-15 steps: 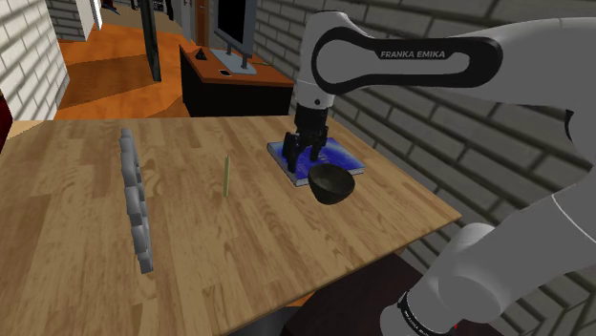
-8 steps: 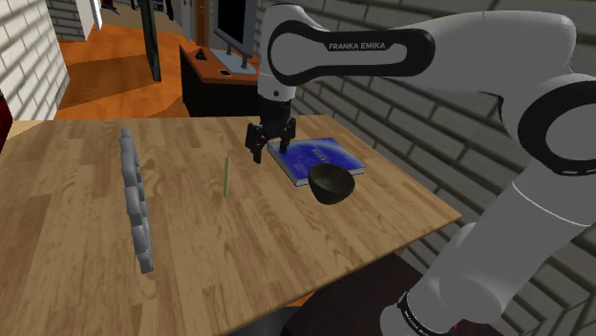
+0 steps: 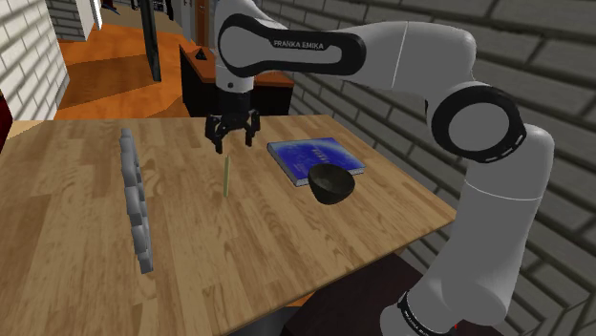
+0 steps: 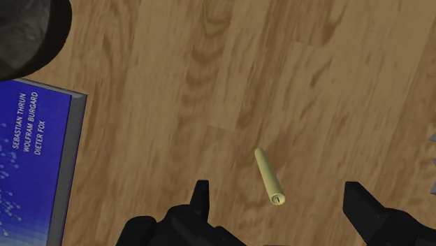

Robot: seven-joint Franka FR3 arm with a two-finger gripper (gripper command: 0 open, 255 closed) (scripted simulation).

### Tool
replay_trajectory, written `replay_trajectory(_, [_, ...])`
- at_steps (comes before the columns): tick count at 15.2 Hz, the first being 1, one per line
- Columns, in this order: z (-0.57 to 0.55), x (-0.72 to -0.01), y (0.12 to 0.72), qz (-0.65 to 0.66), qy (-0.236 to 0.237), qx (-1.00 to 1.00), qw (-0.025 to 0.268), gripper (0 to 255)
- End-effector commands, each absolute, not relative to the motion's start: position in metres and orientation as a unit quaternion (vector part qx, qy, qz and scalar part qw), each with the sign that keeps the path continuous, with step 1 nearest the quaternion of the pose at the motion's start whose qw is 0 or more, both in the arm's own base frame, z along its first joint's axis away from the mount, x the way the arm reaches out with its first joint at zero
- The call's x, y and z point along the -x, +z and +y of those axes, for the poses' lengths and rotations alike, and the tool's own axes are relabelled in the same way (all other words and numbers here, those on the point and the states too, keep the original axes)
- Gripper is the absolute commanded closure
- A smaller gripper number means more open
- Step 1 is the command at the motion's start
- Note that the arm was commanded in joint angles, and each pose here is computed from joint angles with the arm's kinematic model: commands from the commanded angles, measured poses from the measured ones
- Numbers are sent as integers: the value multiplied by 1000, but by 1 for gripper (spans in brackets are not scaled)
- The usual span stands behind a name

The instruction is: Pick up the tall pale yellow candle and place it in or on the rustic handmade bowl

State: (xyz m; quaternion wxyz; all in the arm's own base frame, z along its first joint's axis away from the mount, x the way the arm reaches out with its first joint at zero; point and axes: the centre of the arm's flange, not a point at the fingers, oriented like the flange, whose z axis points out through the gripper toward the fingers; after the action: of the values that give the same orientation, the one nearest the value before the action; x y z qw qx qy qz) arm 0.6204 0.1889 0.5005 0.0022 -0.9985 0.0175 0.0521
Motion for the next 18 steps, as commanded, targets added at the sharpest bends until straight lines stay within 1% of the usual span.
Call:
replay_trajectory(1, [197, -639, 496, 23, 51, 998, 1, 0])
replay_trajectory(9, [197, -635, 456, 23, 51, 998, 1, 0])
replay_trajectory(16, [197, -635, 456, 23, 51, 998, 1, 0])
replay_trajectory(17, [197, -635, 456, 23, 51, 998, 1, 255])
replay_trajectory(18, [197, -635, 456, 23, 51, 998, 1, 255])
